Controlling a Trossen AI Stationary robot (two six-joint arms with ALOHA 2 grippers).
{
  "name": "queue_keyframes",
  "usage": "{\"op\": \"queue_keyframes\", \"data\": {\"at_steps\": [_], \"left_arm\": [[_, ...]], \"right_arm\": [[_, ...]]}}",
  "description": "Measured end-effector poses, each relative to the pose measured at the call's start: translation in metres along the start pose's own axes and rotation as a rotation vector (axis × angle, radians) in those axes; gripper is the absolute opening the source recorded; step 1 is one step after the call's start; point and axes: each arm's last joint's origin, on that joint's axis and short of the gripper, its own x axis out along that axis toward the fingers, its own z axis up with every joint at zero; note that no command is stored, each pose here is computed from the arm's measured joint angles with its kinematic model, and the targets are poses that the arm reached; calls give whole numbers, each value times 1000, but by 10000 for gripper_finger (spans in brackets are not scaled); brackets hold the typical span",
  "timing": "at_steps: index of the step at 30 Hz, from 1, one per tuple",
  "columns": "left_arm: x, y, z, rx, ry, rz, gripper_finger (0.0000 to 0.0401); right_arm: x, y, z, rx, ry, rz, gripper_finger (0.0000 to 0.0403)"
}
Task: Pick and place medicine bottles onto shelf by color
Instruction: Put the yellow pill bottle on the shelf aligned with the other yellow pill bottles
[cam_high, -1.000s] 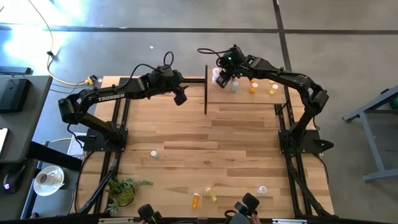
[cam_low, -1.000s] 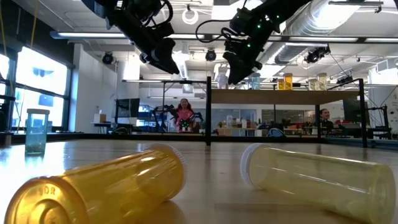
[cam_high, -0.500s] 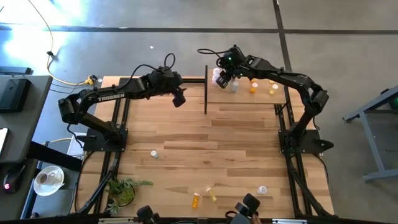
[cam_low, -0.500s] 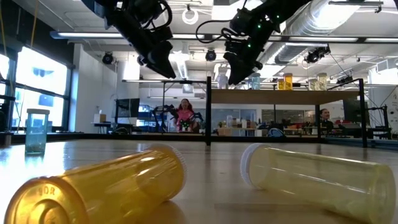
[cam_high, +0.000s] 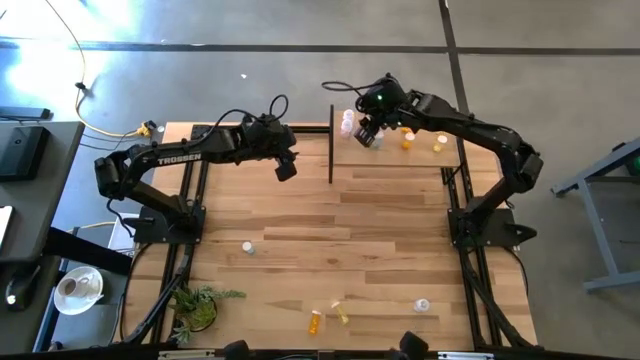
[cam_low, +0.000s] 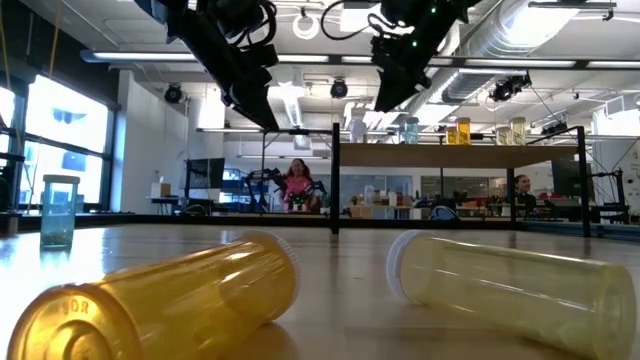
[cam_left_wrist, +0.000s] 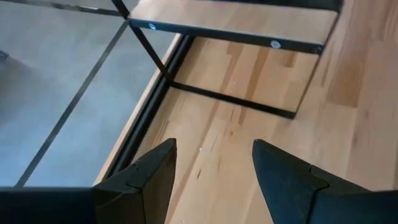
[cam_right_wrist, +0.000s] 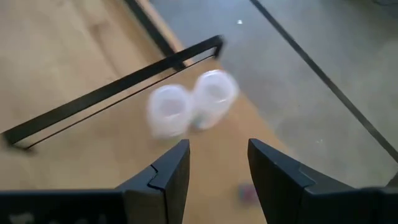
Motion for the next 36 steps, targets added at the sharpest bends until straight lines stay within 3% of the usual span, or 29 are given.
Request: {"op": "queue_keyframes", "data": {"at_steps": [10,16,20,25,29,36], "left_arm": [[-8,-15,-9,-44,65,-47,202],[-29,-32,-21,-105,38,-91,202],[-43,-42,-32,-144,17,-84,202],[-58,-52,-49,-191,-2,-104,202],[-66,-60,-63,-237,1,-135,202],[-77,-75,-82,-264,44,-194,202]], "right_arm": [[-23,52,-7,-162,46,127,154],[-31,77,-17,-286,114,219,154],[-37,93,-21,-321,126,354,154],[-44,110,-28,-368,160,410,154],[-36,129,-50,-416,187,462,154],[-20,162,-95,-377,179,518,154]]}}
